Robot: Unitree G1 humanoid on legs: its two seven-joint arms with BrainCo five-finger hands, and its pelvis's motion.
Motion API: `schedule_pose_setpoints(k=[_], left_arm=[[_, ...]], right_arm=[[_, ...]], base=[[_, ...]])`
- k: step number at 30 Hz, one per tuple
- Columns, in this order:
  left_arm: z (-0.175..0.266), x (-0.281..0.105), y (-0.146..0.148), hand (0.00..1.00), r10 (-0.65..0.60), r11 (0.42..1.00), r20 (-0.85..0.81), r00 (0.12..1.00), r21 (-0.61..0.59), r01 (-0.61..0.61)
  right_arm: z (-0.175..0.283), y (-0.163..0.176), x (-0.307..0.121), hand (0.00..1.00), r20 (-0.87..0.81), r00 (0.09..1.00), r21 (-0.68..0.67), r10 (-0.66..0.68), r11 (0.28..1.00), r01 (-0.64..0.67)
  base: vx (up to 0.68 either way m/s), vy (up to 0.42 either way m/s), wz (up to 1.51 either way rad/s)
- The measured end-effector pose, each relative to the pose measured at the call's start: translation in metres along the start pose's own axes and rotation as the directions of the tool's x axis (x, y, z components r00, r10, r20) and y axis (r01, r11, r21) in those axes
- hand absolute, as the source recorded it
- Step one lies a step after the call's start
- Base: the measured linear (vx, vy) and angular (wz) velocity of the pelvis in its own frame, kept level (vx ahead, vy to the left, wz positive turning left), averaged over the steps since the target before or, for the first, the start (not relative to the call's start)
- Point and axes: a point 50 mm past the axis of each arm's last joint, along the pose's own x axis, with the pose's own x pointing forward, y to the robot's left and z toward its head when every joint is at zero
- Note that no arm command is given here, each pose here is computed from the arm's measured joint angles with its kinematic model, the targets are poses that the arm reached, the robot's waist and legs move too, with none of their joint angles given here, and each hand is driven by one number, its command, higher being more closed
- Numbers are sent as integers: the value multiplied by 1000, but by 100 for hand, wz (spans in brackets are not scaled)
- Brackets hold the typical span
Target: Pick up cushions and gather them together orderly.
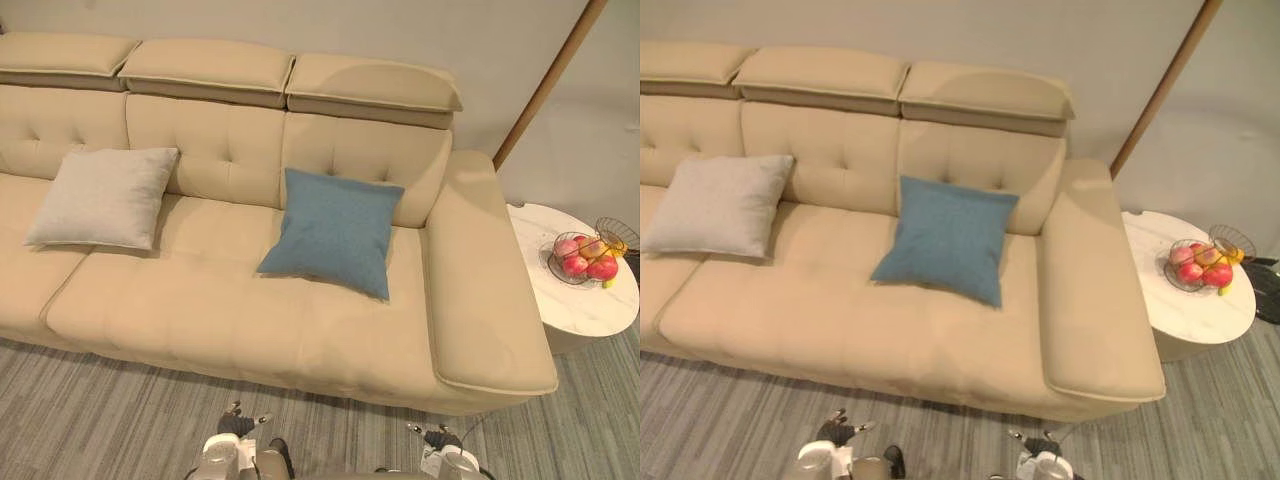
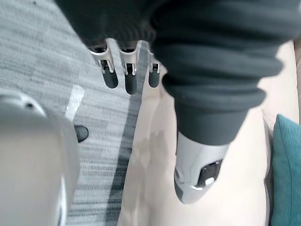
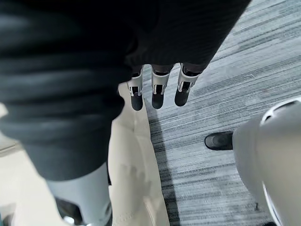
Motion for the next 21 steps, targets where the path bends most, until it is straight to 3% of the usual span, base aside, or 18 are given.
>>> schedule_pose_setpoints(k=[16,17,21], left_arm=[[-25,-5,8,0,21,1000,-91,996,-5,-22],[-61,-17,33,0,70,997,-194,979,57,-60],[-61,-17,33,0,70,997,-194,978,57,-60]], right_arm=[[-13,-22,0,0,-52,997,57,-65,996,68],[-38,-32,-5,0,-120,989,32,-86,995,90],[-38,-32,-5,0,-120,989,32,-86,995,90]], base=[[2,-12,-1],[0,0,0],[0,0,0]])
